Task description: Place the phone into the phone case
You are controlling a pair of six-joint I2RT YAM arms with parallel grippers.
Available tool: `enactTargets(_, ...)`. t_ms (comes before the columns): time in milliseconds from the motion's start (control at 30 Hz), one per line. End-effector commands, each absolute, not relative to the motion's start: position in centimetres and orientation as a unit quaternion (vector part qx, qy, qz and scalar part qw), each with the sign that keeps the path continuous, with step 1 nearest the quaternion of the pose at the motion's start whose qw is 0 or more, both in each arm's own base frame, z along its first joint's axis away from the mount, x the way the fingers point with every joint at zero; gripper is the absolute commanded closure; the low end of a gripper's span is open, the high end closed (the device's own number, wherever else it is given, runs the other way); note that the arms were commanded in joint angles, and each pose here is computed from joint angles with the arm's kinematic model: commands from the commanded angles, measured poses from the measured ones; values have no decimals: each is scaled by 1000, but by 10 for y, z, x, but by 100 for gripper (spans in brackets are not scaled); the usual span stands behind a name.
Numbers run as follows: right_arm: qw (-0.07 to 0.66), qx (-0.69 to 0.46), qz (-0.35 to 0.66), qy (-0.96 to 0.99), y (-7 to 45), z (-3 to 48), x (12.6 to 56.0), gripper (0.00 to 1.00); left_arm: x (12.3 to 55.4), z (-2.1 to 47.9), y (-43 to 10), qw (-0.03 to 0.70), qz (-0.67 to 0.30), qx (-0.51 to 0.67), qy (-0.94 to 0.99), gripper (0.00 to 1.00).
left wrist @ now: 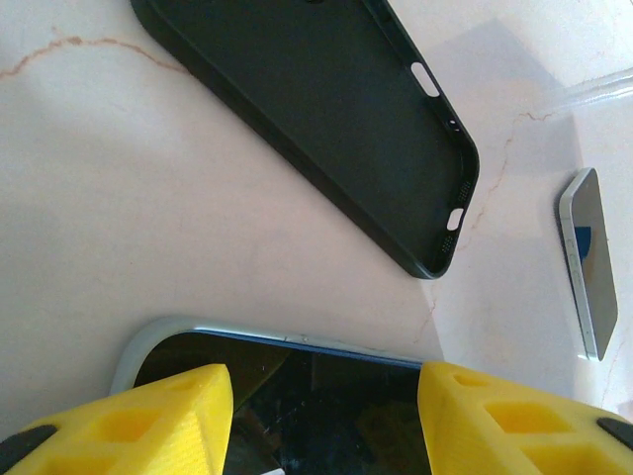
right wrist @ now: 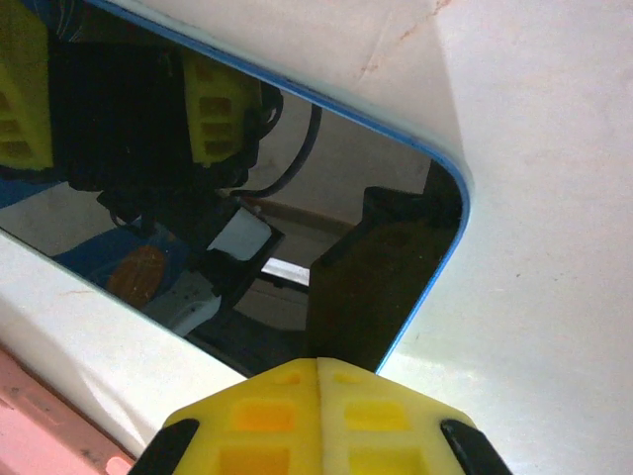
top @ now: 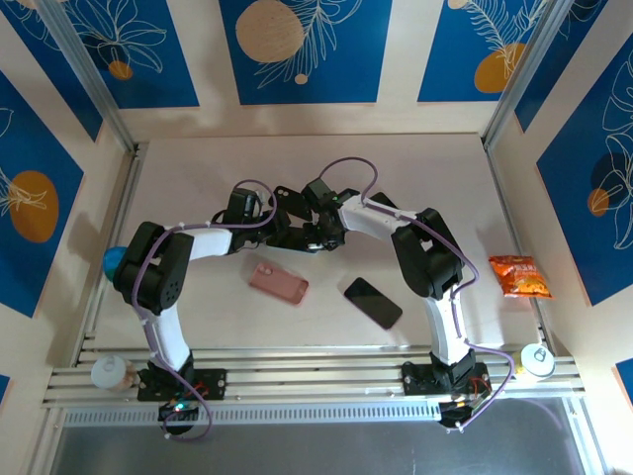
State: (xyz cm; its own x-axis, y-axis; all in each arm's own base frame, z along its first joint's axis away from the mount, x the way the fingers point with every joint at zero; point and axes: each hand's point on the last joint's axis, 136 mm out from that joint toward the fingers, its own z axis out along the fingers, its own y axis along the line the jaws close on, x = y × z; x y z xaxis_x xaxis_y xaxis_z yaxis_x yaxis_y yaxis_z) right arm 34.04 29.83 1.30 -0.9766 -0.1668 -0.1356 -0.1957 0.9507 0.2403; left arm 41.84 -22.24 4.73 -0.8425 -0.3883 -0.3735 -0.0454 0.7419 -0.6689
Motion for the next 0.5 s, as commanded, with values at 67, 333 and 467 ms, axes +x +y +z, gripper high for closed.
enactTargets(67,-221,-112,-62,967,210,-154,195,100,385,-27,-210,173,-293,-148,929,46)
enactTargets(333,-236,-123,-63,962,205,-165,187,100,383,-31,-207,176,-291,-156,927,46)
enactTargets(467,-241,-124,-65,960,201,-171,183,100,382,-34,-207,172,-290,-160,928,46)
